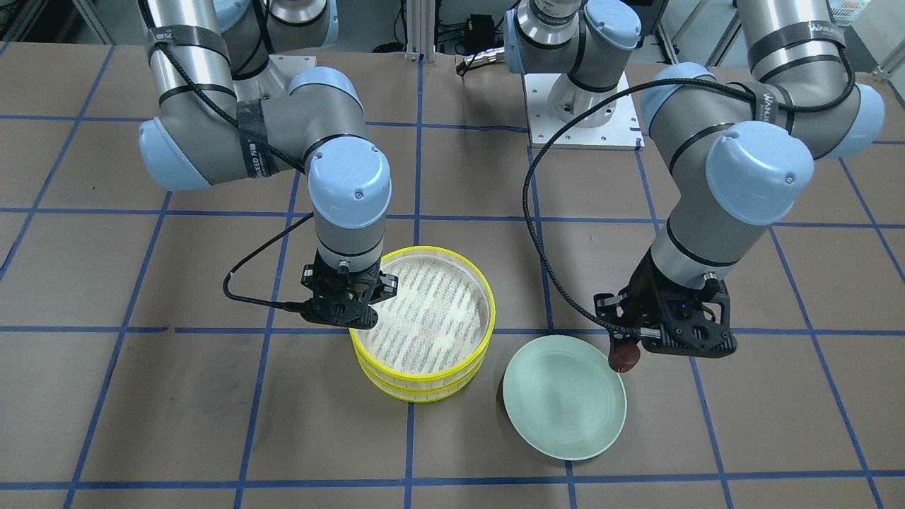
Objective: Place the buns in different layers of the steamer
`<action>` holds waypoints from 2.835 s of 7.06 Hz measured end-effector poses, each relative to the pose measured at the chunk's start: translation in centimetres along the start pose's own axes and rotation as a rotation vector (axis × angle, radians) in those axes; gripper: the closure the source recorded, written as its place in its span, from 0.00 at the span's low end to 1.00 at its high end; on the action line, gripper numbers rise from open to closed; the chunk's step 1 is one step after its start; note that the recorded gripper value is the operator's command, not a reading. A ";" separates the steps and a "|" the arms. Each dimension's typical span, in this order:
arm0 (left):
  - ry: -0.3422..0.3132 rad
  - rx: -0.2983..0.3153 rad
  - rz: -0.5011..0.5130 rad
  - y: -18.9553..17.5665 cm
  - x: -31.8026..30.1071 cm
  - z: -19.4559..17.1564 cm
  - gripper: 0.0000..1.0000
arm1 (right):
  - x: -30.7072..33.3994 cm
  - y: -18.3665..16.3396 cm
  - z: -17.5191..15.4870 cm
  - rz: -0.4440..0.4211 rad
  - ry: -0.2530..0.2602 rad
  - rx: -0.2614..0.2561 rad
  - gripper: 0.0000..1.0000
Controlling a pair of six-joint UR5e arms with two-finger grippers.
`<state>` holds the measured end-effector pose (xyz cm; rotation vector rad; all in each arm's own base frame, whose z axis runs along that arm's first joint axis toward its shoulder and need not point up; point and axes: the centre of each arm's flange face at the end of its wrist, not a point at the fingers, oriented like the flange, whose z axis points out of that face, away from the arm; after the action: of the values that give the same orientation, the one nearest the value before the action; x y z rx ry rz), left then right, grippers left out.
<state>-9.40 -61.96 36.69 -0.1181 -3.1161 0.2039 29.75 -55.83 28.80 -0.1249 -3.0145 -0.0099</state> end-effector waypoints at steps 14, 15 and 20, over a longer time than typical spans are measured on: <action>0.208 -0.017 -0.049 5.2 21.6 -1.3 0.00 | 14.5 11.2 -25.5 -0.045 -0.090 0.065 0.00; 0.211 -0.023 -0.048 5.4 21.8 -1.2 0.00 | 14.6 11.0 -25.5 -0.119 -0.087 0.080 0.00; 0.226 -0.035 -0.048 5.8 21.8 -2.1 0.00 | 16.6 9.7 -25.2 -0.127 -0.087 0.105 0.00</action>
<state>-30.71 -54.32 38.27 -0.0614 -2.8947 0.1248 17.30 -45.13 55.88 0.0783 -3.0965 0.1449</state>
